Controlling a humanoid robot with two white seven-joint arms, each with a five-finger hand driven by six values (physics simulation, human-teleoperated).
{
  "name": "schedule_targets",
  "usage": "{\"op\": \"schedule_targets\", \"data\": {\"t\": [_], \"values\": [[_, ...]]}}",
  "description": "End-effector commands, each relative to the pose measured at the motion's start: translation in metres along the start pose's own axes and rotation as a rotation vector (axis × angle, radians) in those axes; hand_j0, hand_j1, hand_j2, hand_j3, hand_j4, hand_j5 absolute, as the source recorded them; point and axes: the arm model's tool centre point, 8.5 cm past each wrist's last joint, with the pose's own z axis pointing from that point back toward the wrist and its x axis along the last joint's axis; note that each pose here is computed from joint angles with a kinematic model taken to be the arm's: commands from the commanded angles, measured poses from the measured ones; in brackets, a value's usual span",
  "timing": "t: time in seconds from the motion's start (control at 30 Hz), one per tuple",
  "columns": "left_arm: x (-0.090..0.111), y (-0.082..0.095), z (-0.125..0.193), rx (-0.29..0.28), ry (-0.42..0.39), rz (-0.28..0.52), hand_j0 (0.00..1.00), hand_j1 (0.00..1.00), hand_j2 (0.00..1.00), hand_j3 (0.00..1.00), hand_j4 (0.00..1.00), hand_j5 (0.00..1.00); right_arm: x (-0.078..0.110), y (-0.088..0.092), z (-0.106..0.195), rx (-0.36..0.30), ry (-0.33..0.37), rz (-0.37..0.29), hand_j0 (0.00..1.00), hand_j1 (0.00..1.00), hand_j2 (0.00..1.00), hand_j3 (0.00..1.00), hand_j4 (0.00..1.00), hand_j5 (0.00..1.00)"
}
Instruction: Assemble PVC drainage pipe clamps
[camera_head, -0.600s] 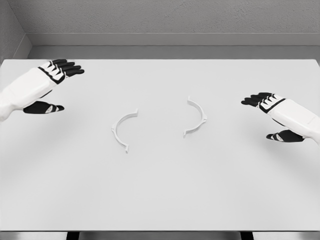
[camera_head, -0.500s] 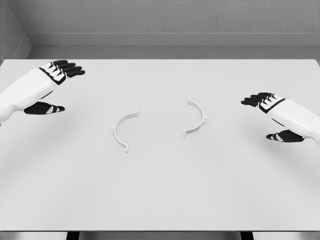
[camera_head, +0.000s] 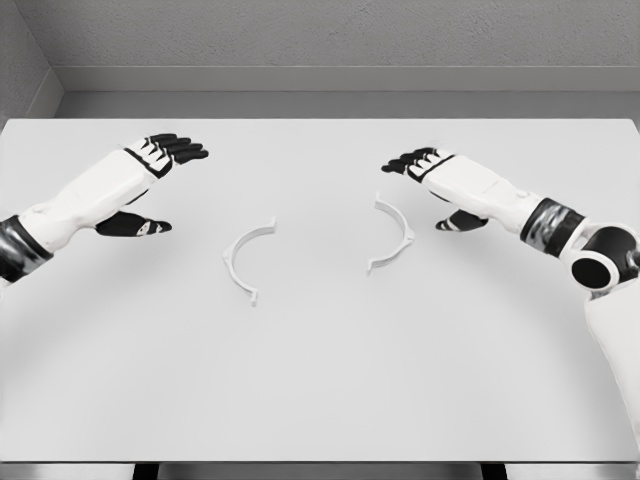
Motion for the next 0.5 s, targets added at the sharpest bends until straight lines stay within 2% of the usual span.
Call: {"op": "schedule_targets", "data": {"t": [0.0,0.03,0.07,0.17,0.43,0.47], "values": [[-0.002,-0.019,-0.005,-0.005,0.013,0.053,1.0,1.0,1.0,1.0,1.0,1.0,0.002,0.008,-0.007,0.006,0.009,0.011,1.0,1.0,1.0,1.0,1.0,1.0],[-0.002,-0.021,-0.006,-0.005,0.014,0.057,1.0,1.0,1.0,1.0,1.0,1.0,0.003,0.006,-0.01,-0.027,0.018,0.037,1.0,1.0,1.0,1.0,1.0,1.0],[-0.001,-0.022,-0.008,-0.005,0.01,0.059,1.0,1.0,1.0,1.0,1.0,1.0,0.001,0.009,-0.01,-0.023,0.026,0.039,1.0,1.0,1.0,1.0,1.0,1.0],[0.003,-0.026,-0.011,-0.007,0.0,0.069,1.0,1.0,1.0,1.0,1.0,1.0,0.0,-0.002,-0.014,-0.034,0.027,0.063,1.0,1.0,1.0,1.0,1.0,1.0],[0.014,-0.046,-0.019,-0.043,-0.032,0.101,1.0,1.0,1.0,1.0,1.0,1.0,-0.012,0.011,-0.028,-0.018,0.067,0.045,1.0,1.0,1.0,1.0,1.0,1.0],[0.014,-0.047,-0.019,-0.044,-0.031,0.102,1.0,1.0,1.0,1.0,1.0,1.0,-0.016,0.009,-0.029,-0.034,0.079,0.057,1.0,1.0,1.0,1.0,1.0,1.0]]}}
